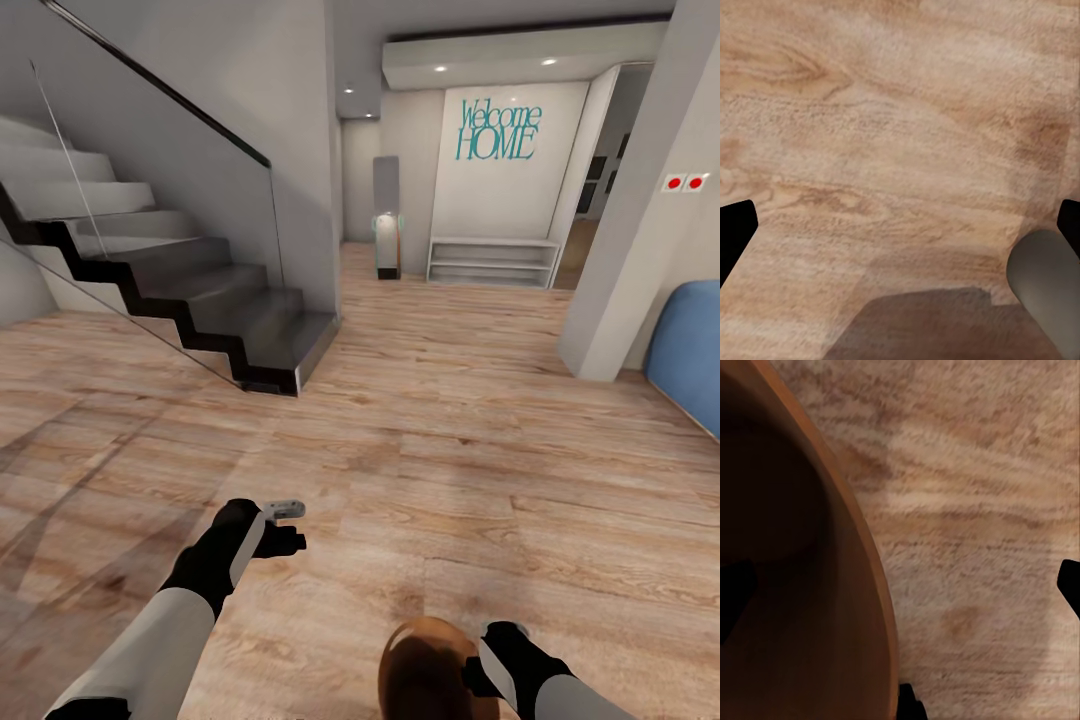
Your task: Put the three can of soda from the living room inside the tash can in the kitchen.
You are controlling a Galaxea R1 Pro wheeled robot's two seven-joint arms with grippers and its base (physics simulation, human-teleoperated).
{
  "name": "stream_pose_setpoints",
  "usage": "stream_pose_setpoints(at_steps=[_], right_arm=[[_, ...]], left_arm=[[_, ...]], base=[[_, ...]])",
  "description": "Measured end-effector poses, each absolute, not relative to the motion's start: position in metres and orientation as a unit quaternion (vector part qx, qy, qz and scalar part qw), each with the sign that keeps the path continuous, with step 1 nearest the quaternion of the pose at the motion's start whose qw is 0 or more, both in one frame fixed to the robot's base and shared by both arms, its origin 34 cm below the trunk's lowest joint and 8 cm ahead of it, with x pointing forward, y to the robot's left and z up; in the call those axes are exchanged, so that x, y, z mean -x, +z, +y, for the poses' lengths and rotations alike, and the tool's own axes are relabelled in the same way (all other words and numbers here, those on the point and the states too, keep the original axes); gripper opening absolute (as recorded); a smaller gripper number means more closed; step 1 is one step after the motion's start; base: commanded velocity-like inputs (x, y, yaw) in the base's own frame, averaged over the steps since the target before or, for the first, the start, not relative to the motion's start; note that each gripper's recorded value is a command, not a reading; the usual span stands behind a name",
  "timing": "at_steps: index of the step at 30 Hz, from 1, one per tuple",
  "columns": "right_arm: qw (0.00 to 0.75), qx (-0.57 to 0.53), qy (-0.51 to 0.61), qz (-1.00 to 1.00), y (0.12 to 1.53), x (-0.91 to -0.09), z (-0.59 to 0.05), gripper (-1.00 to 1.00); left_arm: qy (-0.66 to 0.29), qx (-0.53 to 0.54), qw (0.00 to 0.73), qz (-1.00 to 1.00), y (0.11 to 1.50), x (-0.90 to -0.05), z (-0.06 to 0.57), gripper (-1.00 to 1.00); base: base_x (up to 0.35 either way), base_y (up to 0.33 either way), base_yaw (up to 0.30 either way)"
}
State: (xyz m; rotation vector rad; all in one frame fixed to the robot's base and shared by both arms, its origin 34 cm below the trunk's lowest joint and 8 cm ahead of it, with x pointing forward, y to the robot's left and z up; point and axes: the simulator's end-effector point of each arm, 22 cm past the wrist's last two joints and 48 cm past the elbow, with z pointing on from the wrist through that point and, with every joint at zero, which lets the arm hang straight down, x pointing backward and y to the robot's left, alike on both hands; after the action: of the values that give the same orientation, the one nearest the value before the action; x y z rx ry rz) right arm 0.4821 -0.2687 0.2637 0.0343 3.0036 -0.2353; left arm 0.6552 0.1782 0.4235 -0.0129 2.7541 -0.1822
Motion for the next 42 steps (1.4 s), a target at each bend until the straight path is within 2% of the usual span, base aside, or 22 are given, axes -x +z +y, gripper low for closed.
stream_pose_setpoints(at_steps=[23,24,42], right_arm=[[0.064,-0.011,-0.078,0.995,0.2611,-0.4811,-0.2694,1.0],[0.064,-0.011,-0.078,0.995,0.2611,-0.481,-0.2695,-1.0],[0.063,-0.009,-0.079,0.995,0.2613,-0.481,-0.2692,-1.0]], left_arm=[[-0.065,0.005,0.19,0.98,0.4213,-0.6547,0.1779,1.0],[-0.065,0.005,0.19,0.98,0.4213,-0.6547,0.178,1.0],[-0.066,0.004,0.19,0.98,0.4215,-0.6547,0.1773,1.0]], base=[[0.0,0.0,0.0],[0.0,0.0,0.0],[0.0,0.0,0.0]])
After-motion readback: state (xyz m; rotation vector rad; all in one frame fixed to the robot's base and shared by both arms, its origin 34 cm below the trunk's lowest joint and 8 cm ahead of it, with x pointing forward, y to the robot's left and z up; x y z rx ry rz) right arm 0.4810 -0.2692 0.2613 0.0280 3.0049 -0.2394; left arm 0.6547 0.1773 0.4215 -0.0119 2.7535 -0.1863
